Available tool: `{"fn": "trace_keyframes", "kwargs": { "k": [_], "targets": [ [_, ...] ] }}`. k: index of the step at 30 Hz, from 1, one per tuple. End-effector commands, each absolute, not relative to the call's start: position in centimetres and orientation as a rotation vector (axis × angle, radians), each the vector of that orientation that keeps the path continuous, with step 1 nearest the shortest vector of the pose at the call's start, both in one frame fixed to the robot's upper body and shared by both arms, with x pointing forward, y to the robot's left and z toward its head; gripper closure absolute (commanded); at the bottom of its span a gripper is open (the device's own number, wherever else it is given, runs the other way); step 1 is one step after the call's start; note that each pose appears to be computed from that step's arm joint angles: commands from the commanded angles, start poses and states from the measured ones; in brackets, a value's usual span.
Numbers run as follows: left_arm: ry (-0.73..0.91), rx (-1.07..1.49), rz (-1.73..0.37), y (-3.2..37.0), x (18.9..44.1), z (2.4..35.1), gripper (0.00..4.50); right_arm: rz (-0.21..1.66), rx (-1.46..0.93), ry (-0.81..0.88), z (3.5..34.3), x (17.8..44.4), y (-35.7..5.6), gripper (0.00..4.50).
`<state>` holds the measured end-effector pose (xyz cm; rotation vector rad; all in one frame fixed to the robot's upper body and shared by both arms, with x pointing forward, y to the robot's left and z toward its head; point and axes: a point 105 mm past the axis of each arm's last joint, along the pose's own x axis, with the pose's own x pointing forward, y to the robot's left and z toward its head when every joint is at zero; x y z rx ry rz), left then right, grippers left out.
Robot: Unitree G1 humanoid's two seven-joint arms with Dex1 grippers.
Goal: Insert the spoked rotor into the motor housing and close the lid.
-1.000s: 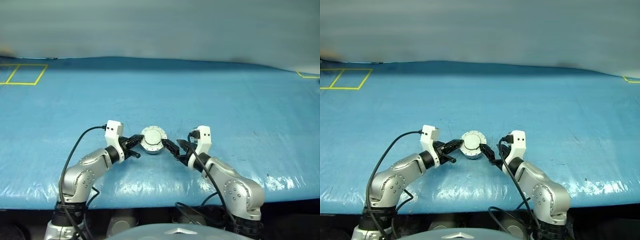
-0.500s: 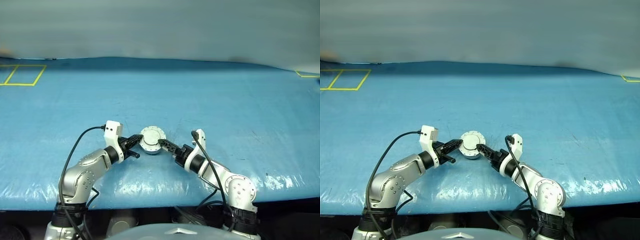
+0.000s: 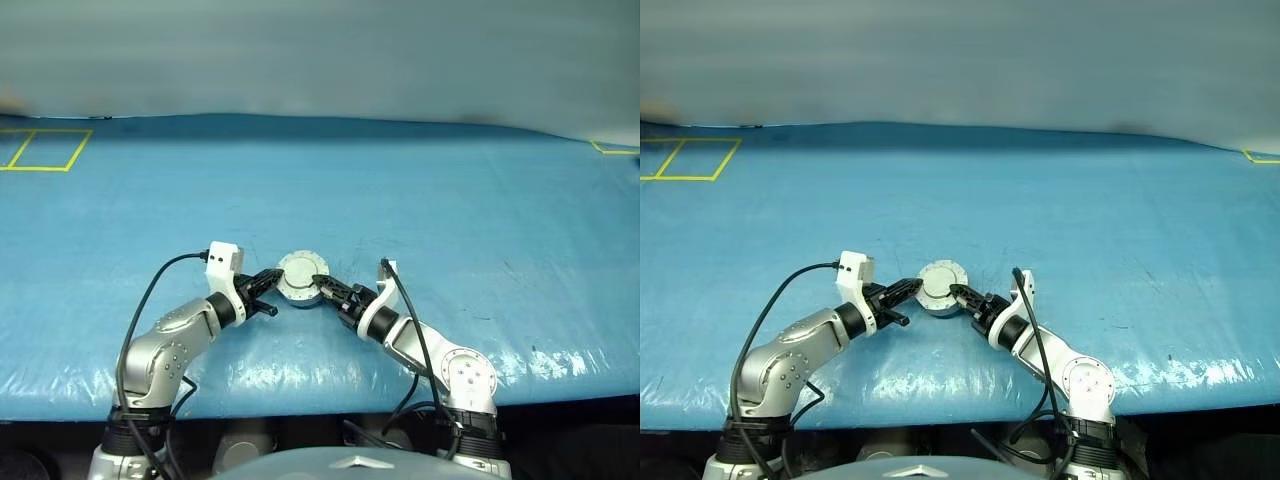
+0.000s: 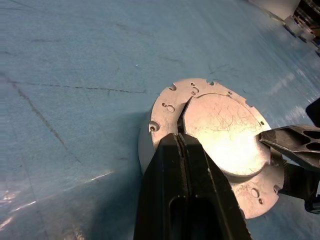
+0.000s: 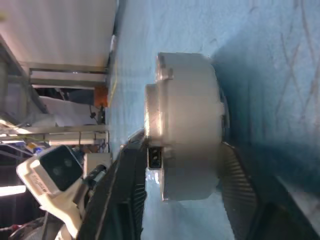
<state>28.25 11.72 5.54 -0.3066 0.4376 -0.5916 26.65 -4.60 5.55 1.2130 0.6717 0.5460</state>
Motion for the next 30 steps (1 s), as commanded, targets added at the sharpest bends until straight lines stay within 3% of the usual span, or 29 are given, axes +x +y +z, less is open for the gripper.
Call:
{"fn": "trace_keyframes", "kwargs": {
  "k": [1, 12, 18, 21, 30],
  "targets": [
    [0.453, -0.312, -0.619, 11.0, 27.9, 5.2, 4.5, 0.654, 1.321, 0.663, 7.5, 25.7, -1.8, 3.36],
    [0.406, -0.34, -0.585, 11.4, 28.7, 6.1, 4.5, 0.641, 1.271, 0.714, 6.6, 24.9, -1.7, 3.36],
    [0.322, -0.522, -0.492, 12.6, 29.6, 7.6, 4.5, 0.62, 1.327, 0.686, 7.1, 25.2, -1.8, 3.36],
    [0.3, -0.623, -0.432, 13.5, 29.8, 8.0, 3.93, 0.61, 1.382, 0.651, 7.8, 25.5, -2.1, 3.36],
    [0.213, -1.056, -0.376, 14.8, 28.8, 9.5, 0.92, 0.618, 1.472, 0.536, 10.3, 26.4, -3.2, 3.36]
  ]
}}
